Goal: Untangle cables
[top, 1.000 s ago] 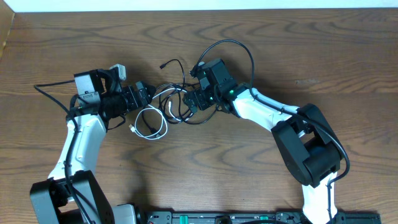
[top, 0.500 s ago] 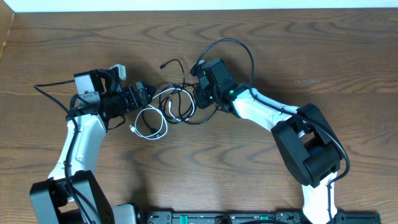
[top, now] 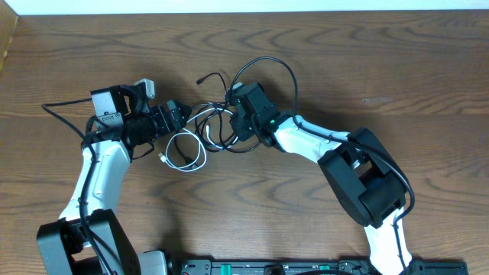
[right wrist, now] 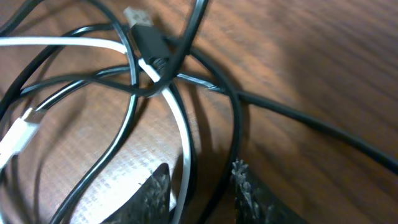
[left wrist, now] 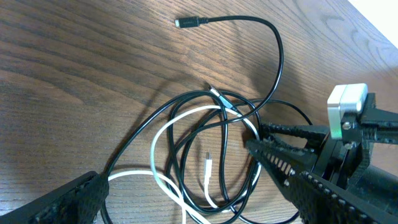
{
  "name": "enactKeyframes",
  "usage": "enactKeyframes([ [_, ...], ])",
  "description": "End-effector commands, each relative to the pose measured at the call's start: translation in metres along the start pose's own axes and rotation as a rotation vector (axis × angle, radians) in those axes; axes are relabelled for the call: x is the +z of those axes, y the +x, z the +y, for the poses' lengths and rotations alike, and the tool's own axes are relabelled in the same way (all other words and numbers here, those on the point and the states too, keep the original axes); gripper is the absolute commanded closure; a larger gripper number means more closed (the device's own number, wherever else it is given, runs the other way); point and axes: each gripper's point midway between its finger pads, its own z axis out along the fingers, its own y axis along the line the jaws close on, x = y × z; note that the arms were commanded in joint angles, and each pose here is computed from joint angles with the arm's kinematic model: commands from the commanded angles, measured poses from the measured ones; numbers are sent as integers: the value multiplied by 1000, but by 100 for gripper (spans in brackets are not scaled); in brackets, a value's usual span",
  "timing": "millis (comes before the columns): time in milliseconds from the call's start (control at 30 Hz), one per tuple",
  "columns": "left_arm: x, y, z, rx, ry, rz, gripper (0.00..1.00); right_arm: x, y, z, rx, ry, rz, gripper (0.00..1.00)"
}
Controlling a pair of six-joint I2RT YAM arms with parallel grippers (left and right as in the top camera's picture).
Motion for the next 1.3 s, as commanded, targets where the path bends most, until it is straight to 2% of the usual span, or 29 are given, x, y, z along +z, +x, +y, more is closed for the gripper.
enactKeyframes([
  [0,2,2,3,1,-10,8,2,4,2,-11,-9,63,0,72],
  [167,2,2,3,1,-10,8,2,20,13,-9,-15,59,11,71],
  [300,2,2,3,1,-10,8,2,23,12,-8,-17,57,-1,84],
  [400,2,2,3,1,-10,8,2,23,13,-8,-16,57,4,90],
  [467,2,2,3,1,-10,8,2,23,17,-9,-17,59,19,99],
  [1267,2,2,3,1,-10,8,2,16,9,-10,-52,64,3,99],
])
